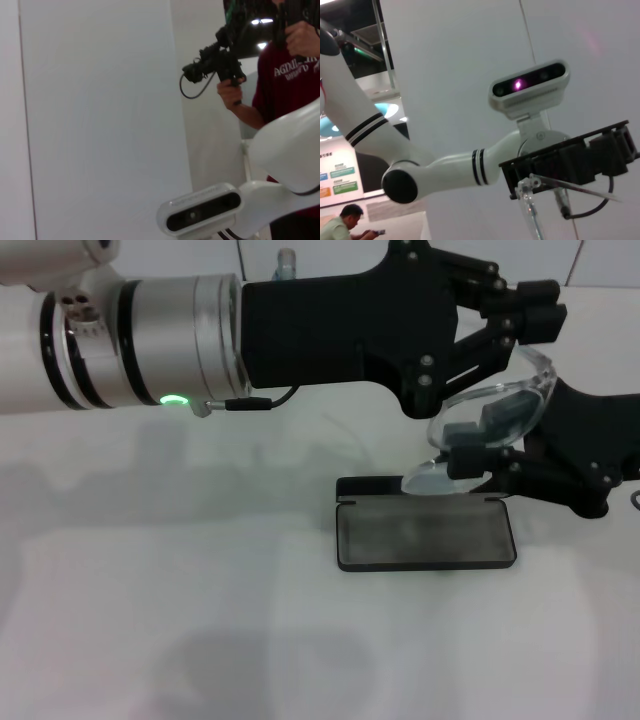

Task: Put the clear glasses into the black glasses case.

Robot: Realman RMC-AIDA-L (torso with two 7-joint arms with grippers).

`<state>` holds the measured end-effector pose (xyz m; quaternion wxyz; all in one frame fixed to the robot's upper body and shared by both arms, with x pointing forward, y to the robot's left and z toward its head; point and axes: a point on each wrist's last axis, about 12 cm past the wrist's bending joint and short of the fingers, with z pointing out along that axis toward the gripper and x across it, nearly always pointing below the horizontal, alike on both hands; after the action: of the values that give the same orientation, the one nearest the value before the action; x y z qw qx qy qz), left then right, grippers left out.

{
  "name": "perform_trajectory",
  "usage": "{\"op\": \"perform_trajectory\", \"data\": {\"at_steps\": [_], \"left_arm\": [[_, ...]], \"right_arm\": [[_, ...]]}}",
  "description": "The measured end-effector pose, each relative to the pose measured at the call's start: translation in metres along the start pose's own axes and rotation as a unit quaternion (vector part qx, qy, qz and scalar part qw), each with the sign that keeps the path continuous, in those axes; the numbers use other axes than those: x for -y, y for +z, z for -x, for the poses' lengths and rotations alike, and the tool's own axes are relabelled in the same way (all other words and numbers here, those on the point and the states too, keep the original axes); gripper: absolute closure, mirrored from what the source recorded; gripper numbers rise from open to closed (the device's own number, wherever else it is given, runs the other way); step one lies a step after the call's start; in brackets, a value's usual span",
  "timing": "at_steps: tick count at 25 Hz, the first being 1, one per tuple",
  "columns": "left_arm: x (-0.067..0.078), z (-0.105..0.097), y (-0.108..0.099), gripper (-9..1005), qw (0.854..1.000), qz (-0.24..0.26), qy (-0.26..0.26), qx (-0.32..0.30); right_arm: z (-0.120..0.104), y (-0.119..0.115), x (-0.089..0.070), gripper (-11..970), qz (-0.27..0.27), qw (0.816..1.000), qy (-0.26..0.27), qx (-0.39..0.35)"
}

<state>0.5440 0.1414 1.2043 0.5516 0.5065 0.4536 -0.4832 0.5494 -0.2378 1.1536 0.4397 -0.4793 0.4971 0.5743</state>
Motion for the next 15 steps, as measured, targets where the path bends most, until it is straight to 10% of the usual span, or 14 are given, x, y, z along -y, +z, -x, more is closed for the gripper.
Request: {"op": "perform_trajectory", "data": {"at_steps": [15], "left_arm": [[-0.0071, 0.0088, -0.0075, 885, 1.0, -0.015, 0.004, -0.025]], "right_arm": [[-0.0004, -0.0029, -0.0007, 840, 0.008, 1.0, 0.003, -0.019]]}}
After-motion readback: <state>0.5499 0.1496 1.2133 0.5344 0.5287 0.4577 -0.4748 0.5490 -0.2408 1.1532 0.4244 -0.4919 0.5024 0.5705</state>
